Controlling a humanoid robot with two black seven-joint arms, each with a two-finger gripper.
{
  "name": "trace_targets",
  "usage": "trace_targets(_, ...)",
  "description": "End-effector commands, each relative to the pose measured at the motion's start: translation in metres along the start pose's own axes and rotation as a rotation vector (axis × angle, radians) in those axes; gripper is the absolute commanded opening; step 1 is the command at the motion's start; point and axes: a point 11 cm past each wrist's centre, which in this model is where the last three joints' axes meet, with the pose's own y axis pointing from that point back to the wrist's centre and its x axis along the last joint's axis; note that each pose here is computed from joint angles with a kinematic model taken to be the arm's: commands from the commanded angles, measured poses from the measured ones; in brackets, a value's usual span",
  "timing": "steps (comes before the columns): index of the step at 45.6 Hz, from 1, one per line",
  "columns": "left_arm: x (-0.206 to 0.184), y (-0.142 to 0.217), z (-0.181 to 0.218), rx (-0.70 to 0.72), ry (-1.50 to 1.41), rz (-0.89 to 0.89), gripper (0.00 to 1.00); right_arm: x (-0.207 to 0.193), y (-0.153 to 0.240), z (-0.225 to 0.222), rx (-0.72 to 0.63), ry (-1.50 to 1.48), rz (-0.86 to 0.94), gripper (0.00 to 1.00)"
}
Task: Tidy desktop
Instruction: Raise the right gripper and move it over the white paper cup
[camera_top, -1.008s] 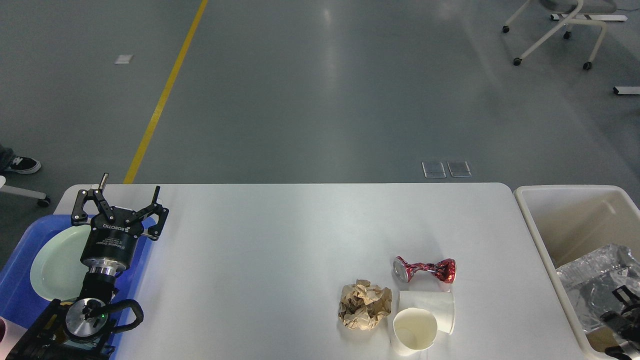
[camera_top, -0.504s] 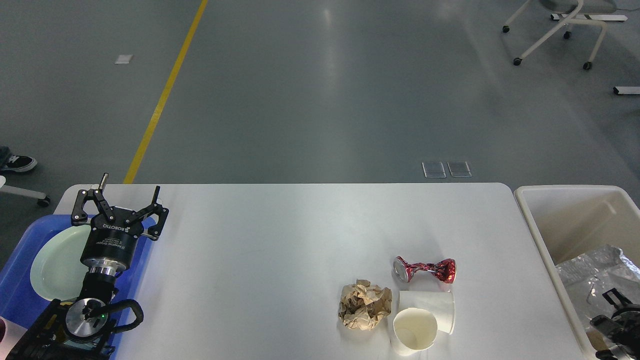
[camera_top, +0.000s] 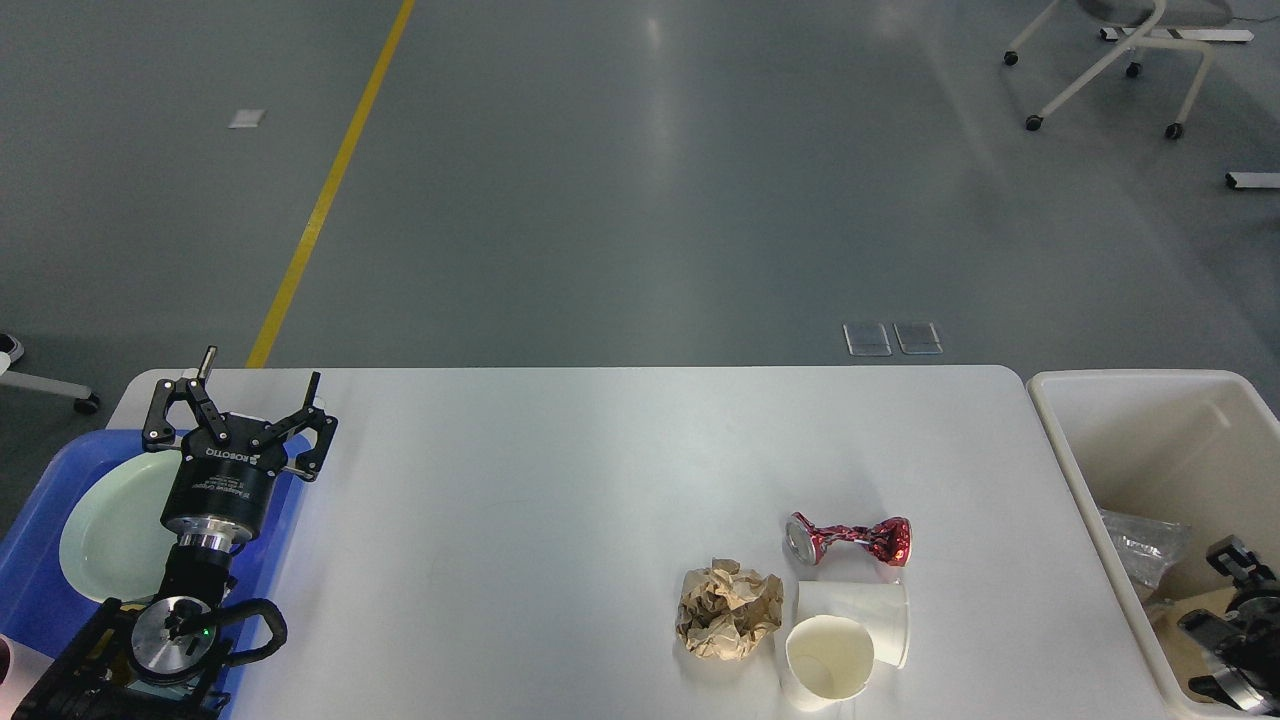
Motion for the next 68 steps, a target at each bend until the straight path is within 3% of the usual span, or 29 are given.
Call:
trace_targets(1,0.000,0.000,0.000,0.000,0.000,-0.001,0.96,0.024,-0.003,-0.016,0.029,0.005,0.016,1.00)
trace_targets(13,0.000,0.000,0.000,0.000,0.000,0.001,0.96,0.079,0.011,-0.087,0.180,0.174,-0.088,1.00)
trace_targets(23,0.000,0.000,0.000,0.000,0.000,-0.001,0.96,0.121,0.056,-0.159,0.301,0.412,-0.261,1.00)
trace_targets(24,-0.001,-0.001,0.000,0.000,0.000,-0.002,0.96,0.134,0.077,-0.181,0.332,0.484,-0.310,1.00)
trace_targets(31,-0.001,-0.001,0.000,0.001,0.000,-0.002,0.96,0.158,0.141,-0.225,0.374,0.700,-0.441,1.00)
trace_targets(39,-0.001,-0.001,0.000,0.001,0.000,-0.002,0.96,0.161,0.238,-0.265,0.419,0.974,-0.600,1.00)
trace_targets(47,0.000,0.000,0.000,0.000,0.000,-0.001,0.96,0.162,0.339,-0.270,0.538,1.052,-0.757,1.00)
trace_targets(53,0.000,0.000,0.000,0.000,0.000,0.001,0.96,0.159,0.388,-0.259,0.614,1.084,-0.799,1.00)
trace_targets(62,0.000,0.000,0.000,0.000,0.000,0.001,0.96,0.146,0.424,-0.233,0.641,1.059,-0.854,0.96)
trace_targets(68,0.000,0.000,0.000,0.000,0.000,0.001,0.96,0.144,0.421,-0.234,0.645,1.038,-0.823,0.96)
